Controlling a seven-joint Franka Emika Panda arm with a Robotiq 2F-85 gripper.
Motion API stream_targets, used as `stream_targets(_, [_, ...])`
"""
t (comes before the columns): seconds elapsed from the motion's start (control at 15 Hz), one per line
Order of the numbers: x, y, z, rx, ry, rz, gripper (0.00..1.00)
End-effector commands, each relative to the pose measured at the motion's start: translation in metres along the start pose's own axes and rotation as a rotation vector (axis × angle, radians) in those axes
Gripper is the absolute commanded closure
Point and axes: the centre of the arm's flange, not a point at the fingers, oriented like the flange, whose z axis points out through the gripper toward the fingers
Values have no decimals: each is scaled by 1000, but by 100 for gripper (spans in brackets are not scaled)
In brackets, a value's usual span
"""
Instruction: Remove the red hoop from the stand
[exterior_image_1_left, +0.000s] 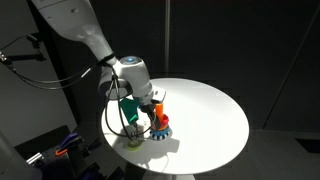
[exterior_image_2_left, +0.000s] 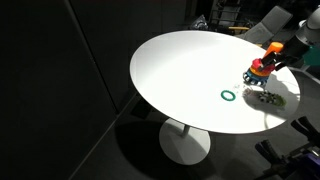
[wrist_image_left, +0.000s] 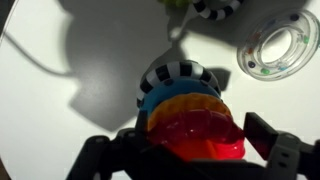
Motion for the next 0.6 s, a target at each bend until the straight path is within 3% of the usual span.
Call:
stream_targets(0.0, [1,6,3,6,31,-6,33])
stream_targets(0.53, [-1,2,-13,15,66,-10,37])
